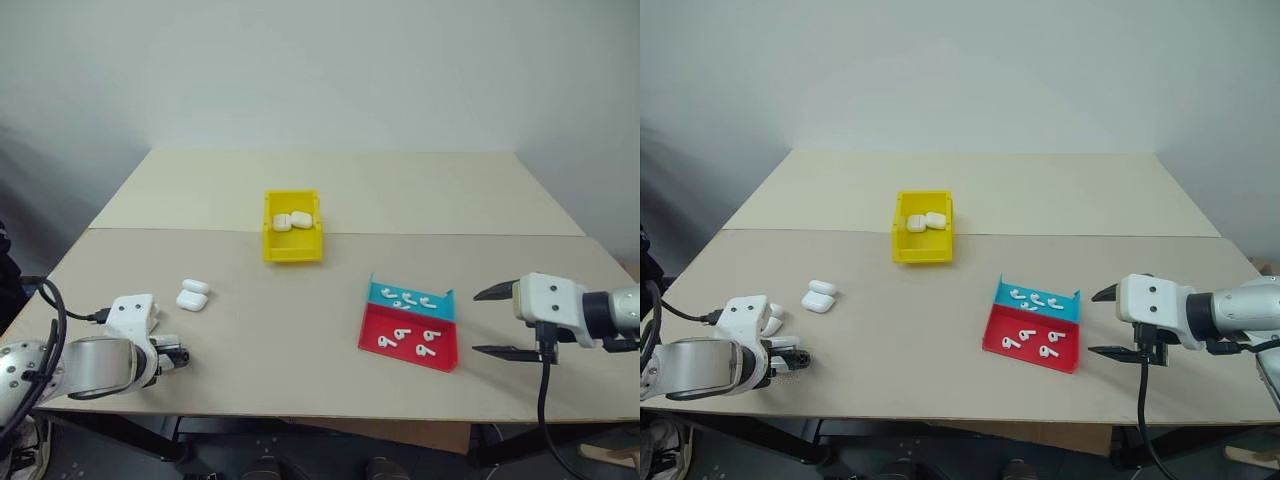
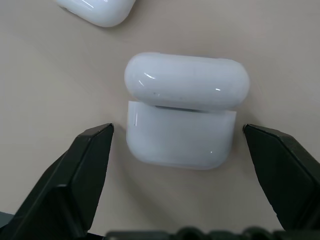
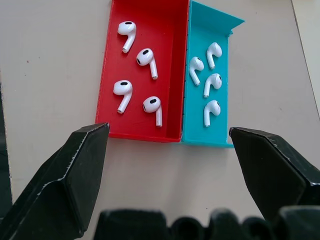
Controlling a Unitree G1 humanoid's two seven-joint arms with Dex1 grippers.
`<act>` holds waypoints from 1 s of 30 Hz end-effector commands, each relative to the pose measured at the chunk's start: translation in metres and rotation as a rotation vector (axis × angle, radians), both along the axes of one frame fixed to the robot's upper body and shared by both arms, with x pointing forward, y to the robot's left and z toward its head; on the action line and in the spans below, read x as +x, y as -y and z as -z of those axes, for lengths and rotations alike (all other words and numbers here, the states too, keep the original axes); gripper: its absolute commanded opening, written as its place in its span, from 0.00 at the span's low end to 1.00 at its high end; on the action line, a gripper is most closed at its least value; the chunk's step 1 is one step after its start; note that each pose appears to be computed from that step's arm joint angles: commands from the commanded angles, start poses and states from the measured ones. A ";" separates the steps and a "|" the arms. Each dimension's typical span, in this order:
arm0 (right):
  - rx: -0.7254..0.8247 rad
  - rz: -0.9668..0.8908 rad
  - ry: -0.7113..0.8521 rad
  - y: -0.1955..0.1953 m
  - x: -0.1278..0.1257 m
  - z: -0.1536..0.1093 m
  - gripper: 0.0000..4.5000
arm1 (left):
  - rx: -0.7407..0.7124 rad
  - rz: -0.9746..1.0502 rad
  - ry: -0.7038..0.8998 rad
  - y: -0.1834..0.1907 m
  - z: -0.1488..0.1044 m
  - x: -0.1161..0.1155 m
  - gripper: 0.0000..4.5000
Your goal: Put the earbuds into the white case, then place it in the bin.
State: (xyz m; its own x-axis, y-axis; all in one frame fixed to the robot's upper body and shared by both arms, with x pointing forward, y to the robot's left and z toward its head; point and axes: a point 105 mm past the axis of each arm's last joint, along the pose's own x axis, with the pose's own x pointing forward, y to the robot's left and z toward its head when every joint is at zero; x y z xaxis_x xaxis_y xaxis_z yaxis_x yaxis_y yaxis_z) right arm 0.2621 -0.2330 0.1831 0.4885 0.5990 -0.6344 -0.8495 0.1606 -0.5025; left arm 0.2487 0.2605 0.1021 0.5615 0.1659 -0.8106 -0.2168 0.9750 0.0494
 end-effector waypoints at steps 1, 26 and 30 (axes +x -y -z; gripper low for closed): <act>-0.002 -0.010 0.034 -0.002 0.000 -0.010 1.00 | 0.035 -0.040 0.005 -0.007 -0.004 0.002 0.74; 0.046 -0.027 0.133 -0.020 0.012 -0.034 1.00 | -0.036 0.839 1.003 0.121 -0.112 0.039 0.62; 0.011 -0.050 0.113 -0.034 0.008 -0.026 1.00 | -0.178 1.077 1.166 0.145 -0.086 0.031 0.62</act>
State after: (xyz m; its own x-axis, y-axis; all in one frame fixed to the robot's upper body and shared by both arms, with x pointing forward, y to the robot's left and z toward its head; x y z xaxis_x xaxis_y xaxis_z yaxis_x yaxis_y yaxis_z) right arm 0.2724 -0.2060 0.2036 0.5189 0.6294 -0.5784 -0.8082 0.1410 -0.5717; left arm 0.2860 0.1212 0.1817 0.7222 -0.6867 0.0831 0.6738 0.7255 0.1400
